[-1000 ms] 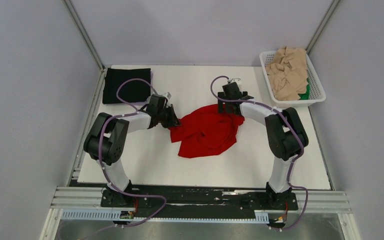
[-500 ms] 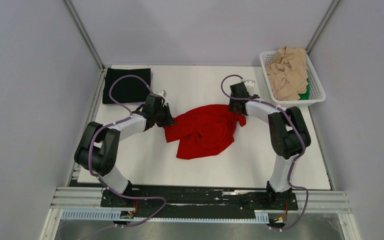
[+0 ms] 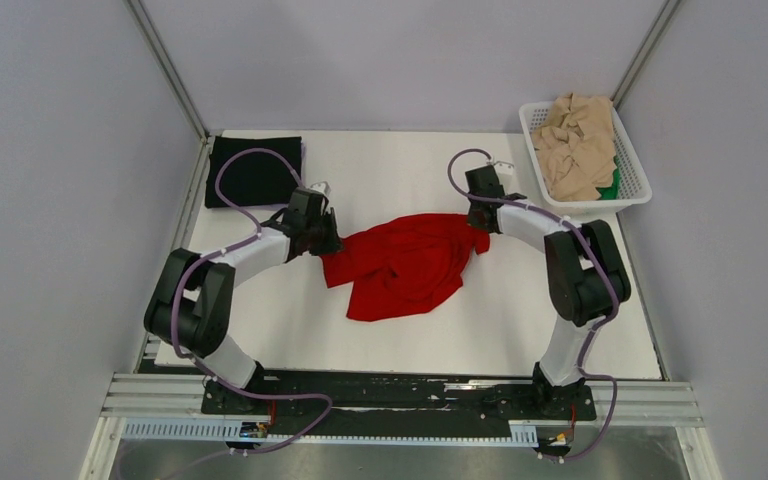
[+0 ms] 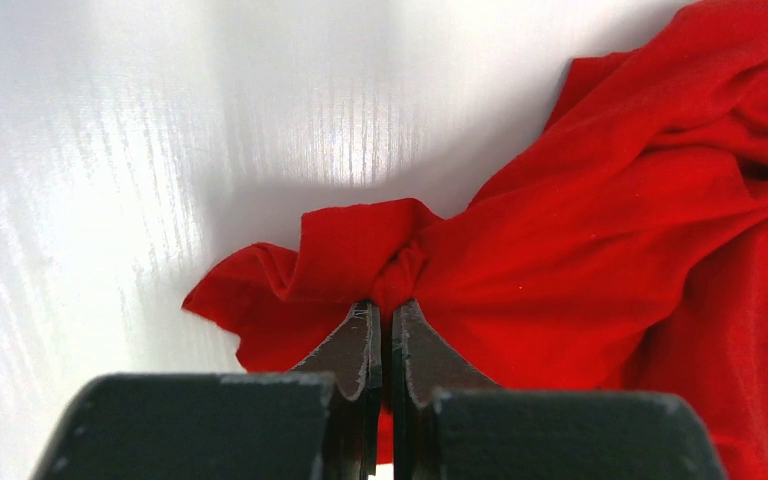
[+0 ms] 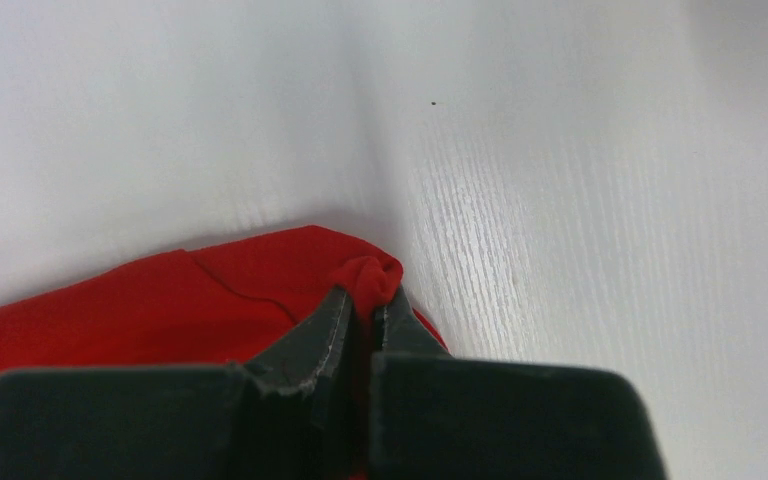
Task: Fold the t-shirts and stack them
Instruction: Flatten out the tshirt
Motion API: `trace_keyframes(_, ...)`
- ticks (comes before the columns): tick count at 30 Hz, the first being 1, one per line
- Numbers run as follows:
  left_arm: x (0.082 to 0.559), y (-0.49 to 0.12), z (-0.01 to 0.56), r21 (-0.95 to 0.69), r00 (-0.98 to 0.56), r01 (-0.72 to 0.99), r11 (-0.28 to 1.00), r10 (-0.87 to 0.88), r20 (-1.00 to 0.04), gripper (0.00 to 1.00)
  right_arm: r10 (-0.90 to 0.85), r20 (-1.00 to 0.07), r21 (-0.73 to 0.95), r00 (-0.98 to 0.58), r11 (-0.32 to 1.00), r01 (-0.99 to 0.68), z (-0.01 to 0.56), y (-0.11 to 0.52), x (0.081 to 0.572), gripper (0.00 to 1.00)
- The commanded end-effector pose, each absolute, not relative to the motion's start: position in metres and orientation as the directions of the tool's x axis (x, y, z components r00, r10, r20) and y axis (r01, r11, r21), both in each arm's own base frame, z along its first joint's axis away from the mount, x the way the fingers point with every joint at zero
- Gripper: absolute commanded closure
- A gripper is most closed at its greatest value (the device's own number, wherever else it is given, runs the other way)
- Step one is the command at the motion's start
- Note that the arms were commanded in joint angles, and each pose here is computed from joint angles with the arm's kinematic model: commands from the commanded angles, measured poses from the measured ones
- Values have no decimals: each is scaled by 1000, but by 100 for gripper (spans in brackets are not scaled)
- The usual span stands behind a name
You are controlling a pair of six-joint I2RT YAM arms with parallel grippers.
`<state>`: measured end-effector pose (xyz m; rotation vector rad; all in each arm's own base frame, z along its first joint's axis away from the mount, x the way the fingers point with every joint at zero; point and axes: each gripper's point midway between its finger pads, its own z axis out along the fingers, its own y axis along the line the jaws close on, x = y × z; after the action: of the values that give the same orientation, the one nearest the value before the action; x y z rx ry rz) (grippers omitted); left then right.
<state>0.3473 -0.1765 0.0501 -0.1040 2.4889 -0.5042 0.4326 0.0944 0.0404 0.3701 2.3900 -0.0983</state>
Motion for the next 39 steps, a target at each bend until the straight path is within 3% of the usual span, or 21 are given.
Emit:
trace_keyframes(1,368,-178,131,-384,-692,124,915,-198,-694,100,263,-809,168,-525,960,222,143,100,442,100)
trace_keyframes(6,358,-171,213,-397,-550,201,896,-232,-803,100,293,-880,306,-375,952,24,239,115,409,100)
trace_keyframes(12,308,-154,355,-387,-257,370,844,-307,-916,100,338,-921,386,-195,862,-328,358,140,331,100)
trace_keyframes(20,201,-139,495,-297,7,613,732,-380,-925,100,400,-915,274,46,702,-657,495,145,206,100)
trace_keyframes(27,118,-131,549,-211,113,749,628,-435,-893,100,449,-874,144,183,600,-787,558,135,111,100)
trace_keyframes(30,104,-127,557,-204,134,761,616,-456,-880,100,450,-871,133,196,601,-788,566,132,104,100)
trace_keyframes(34,105,-124,558,-216,138,750,625,-468,-873,100,441,-879,175,179,649,-740,561,131,132,100)
trace_keyframes(39,176,-117,516,-339,49,568,749,-443,-895,100,409,-902,275,136,790,-548,530,119,214,100)
